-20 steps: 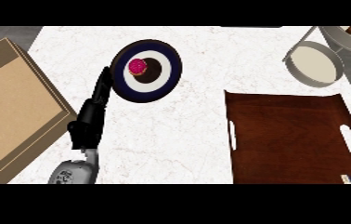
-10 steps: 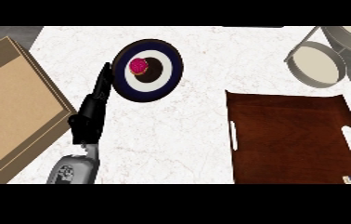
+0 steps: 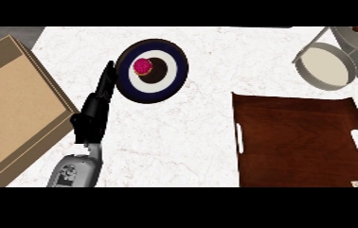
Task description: Pick the croissant from the tray and place it in the tiered basket
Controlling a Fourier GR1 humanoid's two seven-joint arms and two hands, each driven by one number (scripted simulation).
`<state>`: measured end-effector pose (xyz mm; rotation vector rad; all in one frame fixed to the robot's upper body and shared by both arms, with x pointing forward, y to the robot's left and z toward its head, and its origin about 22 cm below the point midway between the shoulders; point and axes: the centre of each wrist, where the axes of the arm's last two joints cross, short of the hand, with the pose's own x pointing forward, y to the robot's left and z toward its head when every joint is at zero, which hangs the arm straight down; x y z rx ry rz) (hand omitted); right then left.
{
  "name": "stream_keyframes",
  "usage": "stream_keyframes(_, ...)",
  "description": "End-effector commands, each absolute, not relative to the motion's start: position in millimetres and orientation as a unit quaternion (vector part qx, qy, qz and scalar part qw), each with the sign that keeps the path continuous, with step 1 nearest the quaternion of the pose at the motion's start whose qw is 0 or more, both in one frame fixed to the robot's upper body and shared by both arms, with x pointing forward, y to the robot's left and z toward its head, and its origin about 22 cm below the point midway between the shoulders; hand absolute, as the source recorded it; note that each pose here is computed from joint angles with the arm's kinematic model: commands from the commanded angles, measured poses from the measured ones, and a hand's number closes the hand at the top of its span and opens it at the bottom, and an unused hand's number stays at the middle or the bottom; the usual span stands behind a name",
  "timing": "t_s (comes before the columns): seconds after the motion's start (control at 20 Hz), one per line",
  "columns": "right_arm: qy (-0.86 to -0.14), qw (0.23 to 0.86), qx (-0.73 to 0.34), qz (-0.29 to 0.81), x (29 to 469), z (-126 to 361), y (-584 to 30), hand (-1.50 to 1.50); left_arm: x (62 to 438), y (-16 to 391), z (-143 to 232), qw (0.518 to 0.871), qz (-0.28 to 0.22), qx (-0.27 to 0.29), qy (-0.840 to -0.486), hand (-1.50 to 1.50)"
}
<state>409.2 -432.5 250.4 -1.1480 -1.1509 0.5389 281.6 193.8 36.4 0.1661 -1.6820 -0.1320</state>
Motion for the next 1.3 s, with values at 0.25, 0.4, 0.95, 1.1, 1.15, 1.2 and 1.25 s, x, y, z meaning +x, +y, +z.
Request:
stream_keyframes(0.25, -0.602, 0.663, -0.439, 0.075, 396, 248, -466, -1.50, 276, 208, 29, 0.668, -0.062, 0.080, -0.737, 0.00)
stream_keyframes(0.4, -0.590, 0.661, -0.463, 0.012, 374, 280, -494, -1.50, 274, 195, 30, 0.666, -0.051, 0.068, -0.741, 0.00)
stream_keyframes(0.95, -0.587, 0.679, -0.423, -0.124, 257, 260, -604, -1.50, 267, 207, 38, 0.670, -0.049, 0.088, -0.736, 0.00)
stream_keyframes(1.1, -0.603, 0.673, -0.412, -0.112, 206, 239, -632, -1.50, 272, 201, 36, 0.664, -0.034, 0.093, -0.741, 0.00)
stream_keyframes(1.15, -0.603, 0.675, -0.409, -0.119, 196, 239, -637, -1.50, 266, 214, 29, 0.667, -0.034, 0.092, -0.738, 0.00)
stream_keyframes(1.2, -0.605, 0.683, -0.390, -0.124, 188, 217, -640, -1.50, 268, 207, 40, 0.668, -0.035, 0.082, -0.739, 0.00)
stream_keyframes(1.25, -0.611, 0.683, -0.385, -0.110, 177, 219, -644, -1.50, 269, 198, 28, 0.673, -0.040, 0.084, -0.733, 0.00)
